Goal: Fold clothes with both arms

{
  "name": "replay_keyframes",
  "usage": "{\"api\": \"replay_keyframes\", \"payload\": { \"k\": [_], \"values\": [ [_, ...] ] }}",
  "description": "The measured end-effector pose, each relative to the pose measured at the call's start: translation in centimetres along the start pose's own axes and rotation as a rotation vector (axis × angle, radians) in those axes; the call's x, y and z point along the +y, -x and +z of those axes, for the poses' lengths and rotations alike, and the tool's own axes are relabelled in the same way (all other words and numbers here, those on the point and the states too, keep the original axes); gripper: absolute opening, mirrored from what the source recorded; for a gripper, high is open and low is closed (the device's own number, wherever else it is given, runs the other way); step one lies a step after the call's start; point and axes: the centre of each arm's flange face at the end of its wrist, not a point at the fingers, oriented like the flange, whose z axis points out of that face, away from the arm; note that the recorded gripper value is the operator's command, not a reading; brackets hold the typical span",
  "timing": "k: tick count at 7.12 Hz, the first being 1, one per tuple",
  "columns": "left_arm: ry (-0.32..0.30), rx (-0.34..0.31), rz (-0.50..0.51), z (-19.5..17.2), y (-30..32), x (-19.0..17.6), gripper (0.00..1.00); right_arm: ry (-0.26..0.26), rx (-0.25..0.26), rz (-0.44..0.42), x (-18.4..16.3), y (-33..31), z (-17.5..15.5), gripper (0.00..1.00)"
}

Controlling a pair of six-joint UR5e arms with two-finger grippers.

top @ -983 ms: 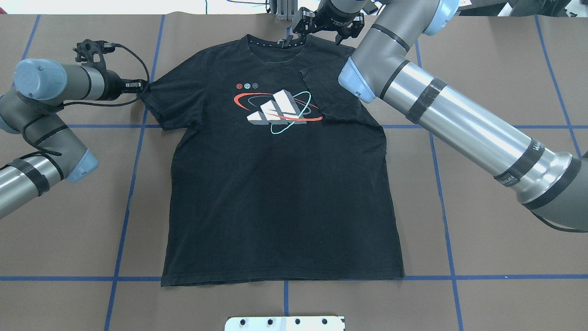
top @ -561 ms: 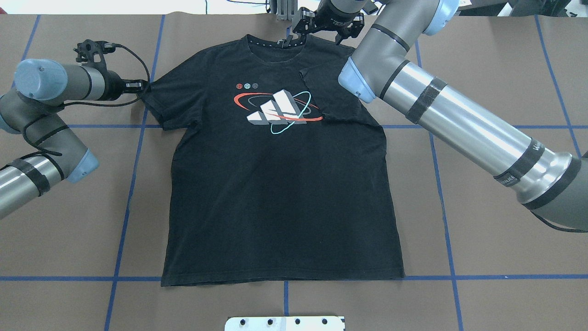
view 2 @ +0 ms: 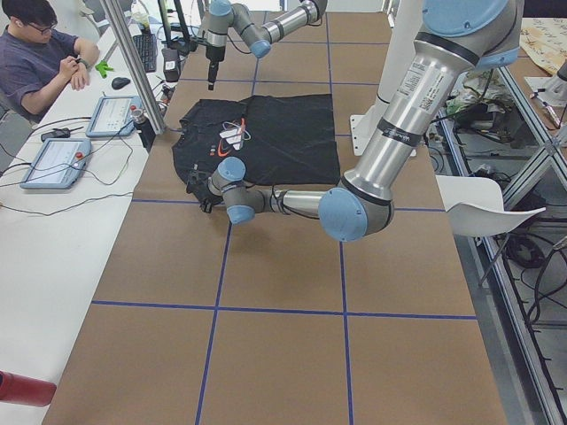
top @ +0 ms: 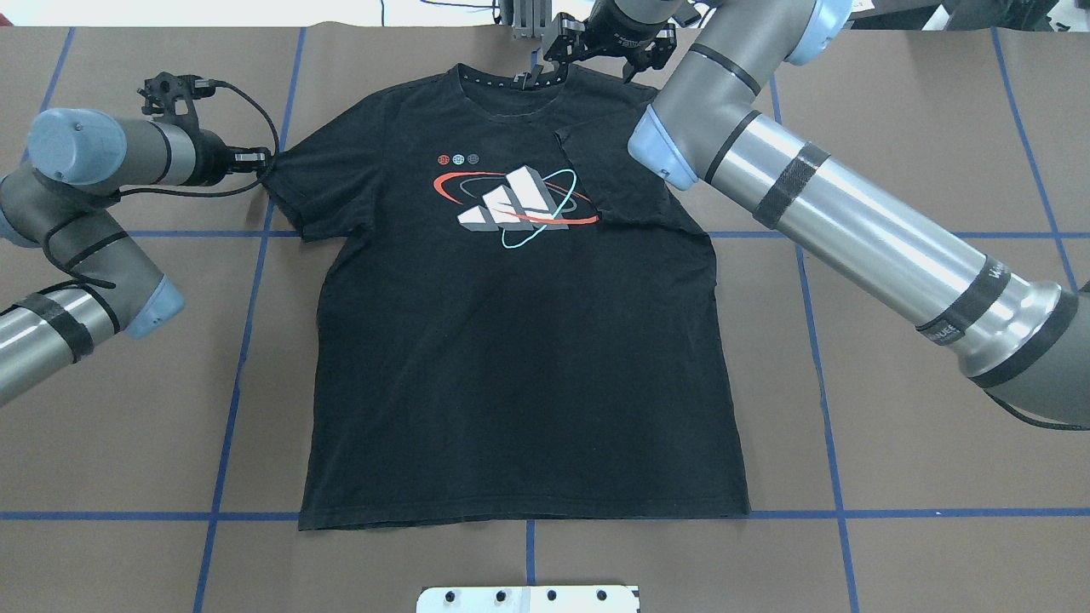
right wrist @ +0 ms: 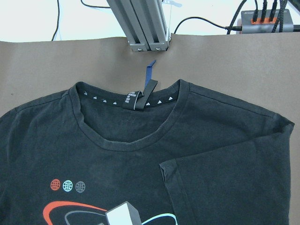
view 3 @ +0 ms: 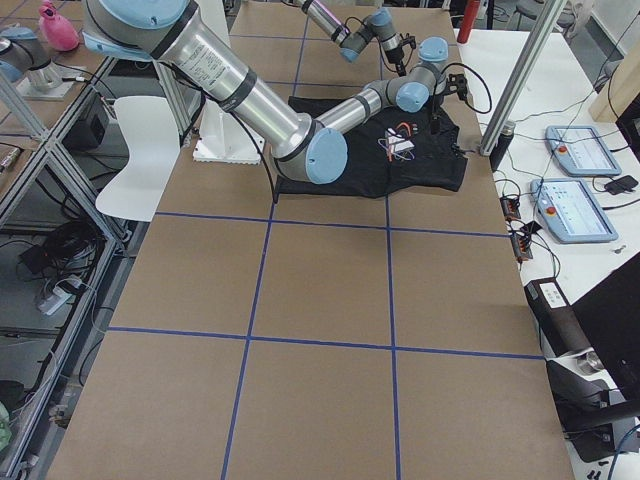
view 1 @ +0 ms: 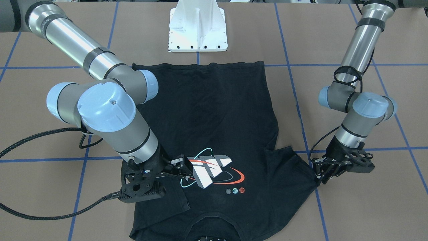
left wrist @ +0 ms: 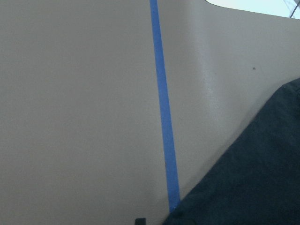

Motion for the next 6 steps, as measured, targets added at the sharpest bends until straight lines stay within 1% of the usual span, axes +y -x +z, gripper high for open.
{"api": "replay_keyframes", "payload": {
  "k": [3,6],
  "values": [
    [0.004,0.0,-0.002,-0.1,-0.4,-0.2,0.0,-0.001,0.0,0.0,-0.1,0.0,-0.1,1.0],
    [0.004,0.002,-0.008,-1.5,-2.9,-1.2,0.0,-0.002,0.0,0.0,-0.1,-0.1,-0.1,1.0]
  ]
}}
